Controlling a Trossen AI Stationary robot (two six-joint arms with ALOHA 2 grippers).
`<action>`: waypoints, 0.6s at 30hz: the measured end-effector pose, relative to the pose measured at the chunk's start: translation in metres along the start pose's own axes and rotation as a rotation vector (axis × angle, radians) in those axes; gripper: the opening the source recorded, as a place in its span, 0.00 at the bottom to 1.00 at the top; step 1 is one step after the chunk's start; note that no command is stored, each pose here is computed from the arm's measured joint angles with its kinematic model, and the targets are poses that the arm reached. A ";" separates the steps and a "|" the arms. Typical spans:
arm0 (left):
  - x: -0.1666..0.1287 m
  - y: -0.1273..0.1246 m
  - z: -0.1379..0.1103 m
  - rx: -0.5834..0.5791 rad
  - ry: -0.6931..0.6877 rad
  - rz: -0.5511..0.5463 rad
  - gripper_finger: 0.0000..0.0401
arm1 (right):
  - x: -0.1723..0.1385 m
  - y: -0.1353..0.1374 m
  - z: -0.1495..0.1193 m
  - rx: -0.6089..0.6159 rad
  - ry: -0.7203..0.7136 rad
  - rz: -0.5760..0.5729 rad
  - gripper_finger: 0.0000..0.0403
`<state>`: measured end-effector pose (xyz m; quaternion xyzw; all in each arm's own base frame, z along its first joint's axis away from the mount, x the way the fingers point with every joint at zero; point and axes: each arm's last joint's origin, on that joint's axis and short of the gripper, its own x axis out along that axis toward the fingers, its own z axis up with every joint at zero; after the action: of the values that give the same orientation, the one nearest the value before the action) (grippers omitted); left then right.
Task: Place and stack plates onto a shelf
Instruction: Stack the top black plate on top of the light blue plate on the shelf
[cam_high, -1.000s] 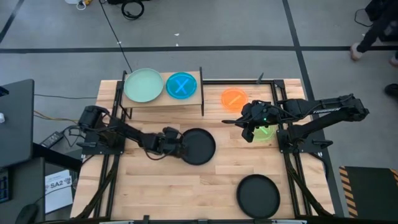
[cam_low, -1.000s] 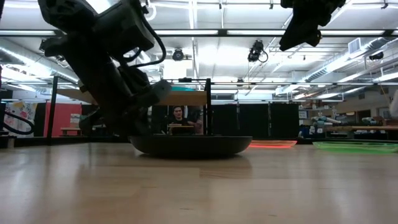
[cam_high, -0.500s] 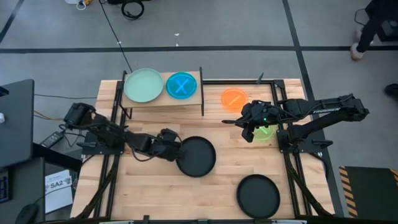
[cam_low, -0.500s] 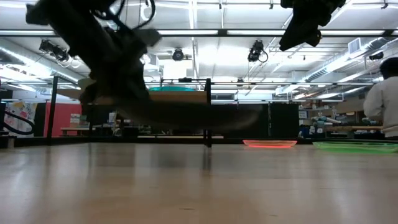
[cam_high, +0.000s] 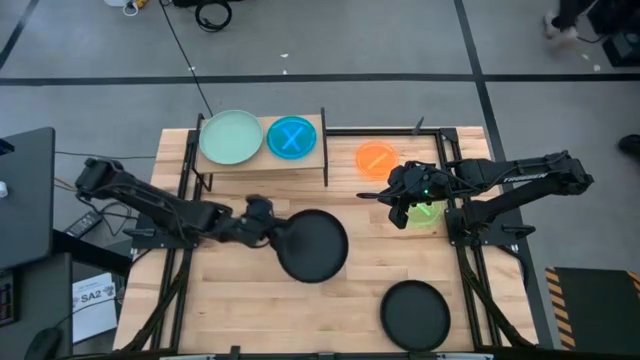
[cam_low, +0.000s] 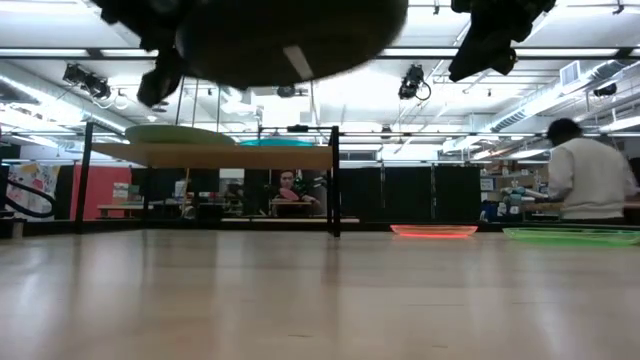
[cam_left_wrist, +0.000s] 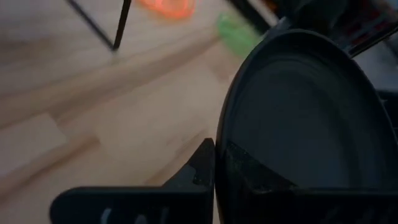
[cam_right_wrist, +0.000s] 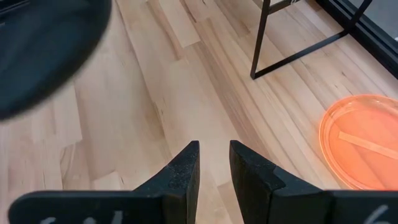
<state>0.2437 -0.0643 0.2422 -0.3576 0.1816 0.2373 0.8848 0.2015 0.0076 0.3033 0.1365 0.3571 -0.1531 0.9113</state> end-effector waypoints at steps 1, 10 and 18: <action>-0.004 0.000 0.005 -0.001 -0.012 -0.011 0.04 | 0.000 0.000 0.000 0.000 0.000 0.000 0.23; -0.043 0.019 0.057 -0.026 -0.175 -0.052 0.04 | 0.000 0.000 0.000 0.000 -0.001 0.000 0.23; -0.084 0.053 0.097 -0.093 -0.359 0.011 0.04 | 0.000 0.000 0.000 0.001 -0.003 0.001 0.23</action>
<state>0.1601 0.0145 0.3200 -0.3491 0.0116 0.3100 0.8842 0.2017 0.0075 0.3036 0.1370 0.3554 -0.1530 0.9119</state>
